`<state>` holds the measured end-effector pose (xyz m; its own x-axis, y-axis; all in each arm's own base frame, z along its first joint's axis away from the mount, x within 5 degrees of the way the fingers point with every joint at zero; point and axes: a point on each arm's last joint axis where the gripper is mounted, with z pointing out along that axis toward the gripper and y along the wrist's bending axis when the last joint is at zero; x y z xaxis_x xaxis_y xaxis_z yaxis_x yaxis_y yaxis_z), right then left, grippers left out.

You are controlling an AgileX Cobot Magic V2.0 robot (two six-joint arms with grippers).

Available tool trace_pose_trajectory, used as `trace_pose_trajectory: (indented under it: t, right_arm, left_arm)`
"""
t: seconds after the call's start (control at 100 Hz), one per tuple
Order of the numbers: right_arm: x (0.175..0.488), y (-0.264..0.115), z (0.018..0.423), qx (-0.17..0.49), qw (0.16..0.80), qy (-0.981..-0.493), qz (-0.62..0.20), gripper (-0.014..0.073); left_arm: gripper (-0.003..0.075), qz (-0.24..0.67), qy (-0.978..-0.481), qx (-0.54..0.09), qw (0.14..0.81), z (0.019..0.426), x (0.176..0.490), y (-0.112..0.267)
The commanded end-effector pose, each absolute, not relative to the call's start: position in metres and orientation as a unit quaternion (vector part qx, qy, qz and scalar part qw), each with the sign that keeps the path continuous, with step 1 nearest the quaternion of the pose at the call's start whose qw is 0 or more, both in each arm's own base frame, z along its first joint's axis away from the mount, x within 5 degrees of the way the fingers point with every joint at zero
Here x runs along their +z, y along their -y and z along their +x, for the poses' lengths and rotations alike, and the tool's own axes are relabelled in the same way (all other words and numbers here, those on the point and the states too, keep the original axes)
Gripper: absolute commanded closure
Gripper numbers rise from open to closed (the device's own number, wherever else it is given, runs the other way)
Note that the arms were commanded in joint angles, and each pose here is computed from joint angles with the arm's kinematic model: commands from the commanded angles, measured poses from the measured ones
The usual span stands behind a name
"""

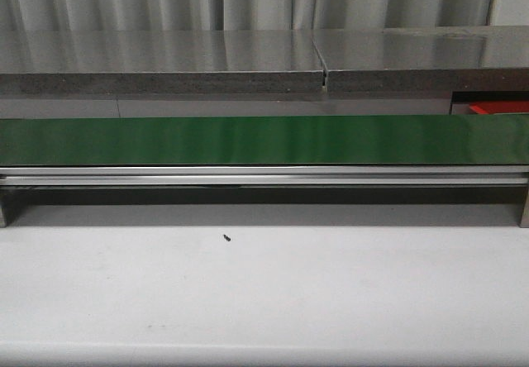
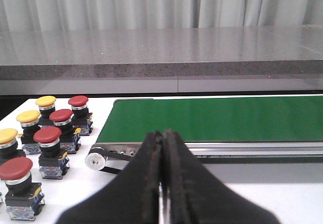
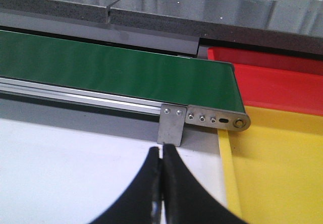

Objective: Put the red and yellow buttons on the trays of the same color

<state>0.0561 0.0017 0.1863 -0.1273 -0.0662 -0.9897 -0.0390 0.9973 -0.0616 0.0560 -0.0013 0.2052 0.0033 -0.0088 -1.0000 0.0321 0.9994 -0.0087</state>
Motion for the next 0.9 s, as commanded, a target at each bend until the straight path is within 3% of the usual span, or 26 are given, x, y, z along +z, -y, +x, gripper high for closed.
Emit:
trace_pose_trajectory:
  t: [0.0,0.24,0.5,0.78,0.89]
  right_arm:
    - [0.194,-0.002,0.055,-0.016,0.694,-0.718,-0.038,0.0663]
    - [0.194,-0.002,0.055,-0.016,0.694,-0.718,-0.038,0.0663]
    - [0.194,-0.002,0.055,-0.016,0.694,-0.718,-0.038,0.0663]
    - [0.194,-0.002,0.055,-0.016,0.694,-0.718,-0.038,0.0663]
    - [0.194,-0.002,0.055,-0.016,0.694,-0.718,-0.038,0.0663]
  left_arm:
    - [0.0739,0.01,-0.67,-0.027,0.742,0.053,0.211,0.003]
    - [0.0739,0.011,-0.667,-0.028,0.744,0.053,0.211,0.003]
    - [0.0739,0.005,-0.614,-0.047,0.788,0.049,0.233,0.004]
    - [0.0739,-0.03,-0.678,-0.067,0.732,0.057,0.284,0.002]
    - [0.0739,-0.034,-0.734,-0.058,0.676,0.072,0.305,0.003]
